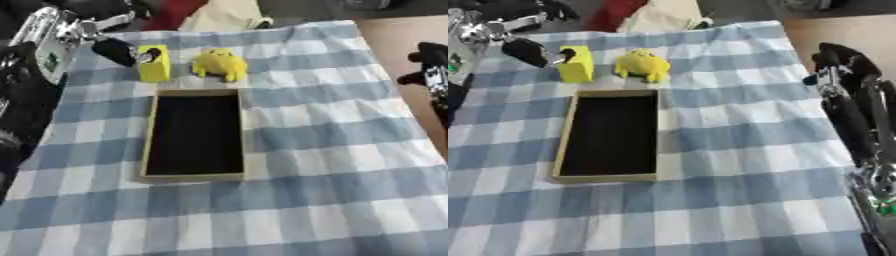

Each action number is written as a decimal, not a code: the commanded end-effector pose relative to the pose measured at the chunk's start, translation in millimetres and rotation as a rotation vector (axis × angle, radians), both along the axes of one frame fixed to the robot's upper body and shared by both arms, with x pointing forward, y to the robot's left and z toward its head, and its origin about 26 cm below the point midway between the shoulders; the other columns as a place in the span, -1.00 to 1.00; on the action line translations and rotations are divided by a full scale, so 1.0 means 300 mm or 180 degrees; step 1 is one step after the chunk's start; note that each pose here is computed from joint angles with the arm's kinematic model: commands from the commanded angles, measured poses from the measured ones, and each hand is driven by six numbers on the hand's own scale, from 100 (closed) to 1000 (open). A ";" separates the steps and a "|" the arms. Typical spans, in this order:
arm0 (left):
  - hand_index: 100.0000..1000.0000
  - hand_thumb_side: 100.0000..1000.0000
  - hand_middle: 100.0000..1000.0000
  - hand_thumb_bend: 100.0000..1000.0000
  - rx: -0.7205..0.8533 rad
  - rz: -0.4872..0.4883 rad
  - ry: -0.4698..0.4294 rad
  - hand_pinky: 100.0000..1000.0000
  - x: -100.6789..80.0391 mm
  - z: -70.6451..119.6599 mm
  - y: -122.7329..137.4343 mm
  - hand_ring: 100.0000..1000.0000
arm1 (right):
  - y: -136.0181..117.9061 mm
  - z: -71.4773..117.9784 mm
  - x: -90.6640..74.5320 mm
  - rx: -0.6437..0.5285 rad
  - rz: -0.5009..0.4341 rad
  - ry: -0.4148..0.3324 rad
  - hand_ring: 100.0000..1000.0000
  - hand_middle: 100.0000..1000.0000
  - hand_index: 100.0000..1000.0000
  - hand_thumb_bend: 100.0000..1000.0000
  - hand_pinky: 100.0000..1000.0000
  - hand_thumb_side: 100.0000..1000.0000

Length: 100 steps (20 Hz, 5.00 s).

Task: Pick up objects on the table and place them in the box.

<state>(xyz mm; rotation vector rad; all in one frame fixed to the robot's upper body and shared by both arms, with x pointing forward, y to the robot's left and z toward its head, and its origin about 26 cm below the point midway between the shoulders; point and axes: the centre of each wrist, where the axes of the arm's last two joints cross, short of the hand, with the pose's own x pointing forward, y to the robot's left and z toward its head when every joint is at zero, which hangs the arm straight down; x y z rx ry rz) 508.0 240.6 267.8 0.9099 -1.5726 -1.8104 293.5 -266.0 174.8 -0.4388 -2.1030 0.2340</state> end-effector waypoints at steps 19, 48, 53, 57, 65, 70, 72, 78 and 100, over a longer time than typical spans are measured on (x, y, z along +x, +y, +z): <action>0.89 -0.21 0.77 -0.72 0.0031 0.0535 -0.0390 0.62 0.012 -0.010 0.091 0.73 | 0.004 0.033 -0.005 -0.0017 0.0066 -0.0095 0.15 0.38 0.62 -1.00 0.55 0.51; 0.67 -0.86 -0.26 -1.00 -0.0259 0.0389 -0.0813 0.47 -0.013 0.071 0.124 -0.11 | 0.007 0.042 -0.001 -0.0002 0.0070 -0.0129 0.16 0.37 0.62 -1.00 0.55 0.55; 0.66 -0.89 -0.26 -1.00 -0.0241 -0.0075 -0.1014 0.43 -0.061 0.173 0.089 -0.10 | 0.002 0.039 -0.003 -0.0011 0.0047 -0.0123 0.16 0.37 0.62 -1.00 0.55 0.54; 0.66 -0.79 -0.24 -1.00 -0.0083 -0.0416 -0.0998 0.42 -0.105 0.205 0.049 -0.09 | -0.004 0.037 -0.005 -0.0024 0.0015 -0.0118 0.16 0.37 0.62 -1.00 0.55 0.54; 0.68 -0.44 -0.20 -1.00 0.0268 -0.0826 -0.0631 0.43 -0.148 0.154 -0.038 -0.05 | -0.009 0.033 -0.006 -0.0045 -0.0008 -0.0106 0.16 0.38 0.62 -1.00 0.56 0.54; 0.69 -0.28 -0.18 -1.00 0.0427 -0.0918 -0.0417 0.45 -0.141 0.096 -0.090 -0.03 | -0.008 0.033 -0.006 -0.0044 -0.0002 -0.0103 0.16 0.38 0.62 -1.00 0.56 0.55; 0.70 -0.19 -0.17 -1.00 0.0490 -0.0946 -0.0347 0.45 -0.136 0.070 -0.106 -0.03 | -0.007 0.033 -0.006 -0.0042 0.0000 -0.0103 0.16 0.38 0.62 -1.00 0.56 0.55; 0.71 -0.01 -0.15 -1.00 0.0636 -0.0991 -0.0186 0.41 -0.122 0.002 -0.134 0.00 | -0.006 0.032 -0.006 -0.0035 0.0008 -0.0098 0.16 0.38 0.62 -1.00 0.56 0.56; 0.93 0.84 0.47 -1.00 -0.0949 -0.1321 -0.0326 0.72 -0.293 0.092 0.006 0.47 | -0.047 0.255 0.024 -0.1187 0.0188 -0.0374 0.20 0.42 0.67 -1.00 0.57 0.39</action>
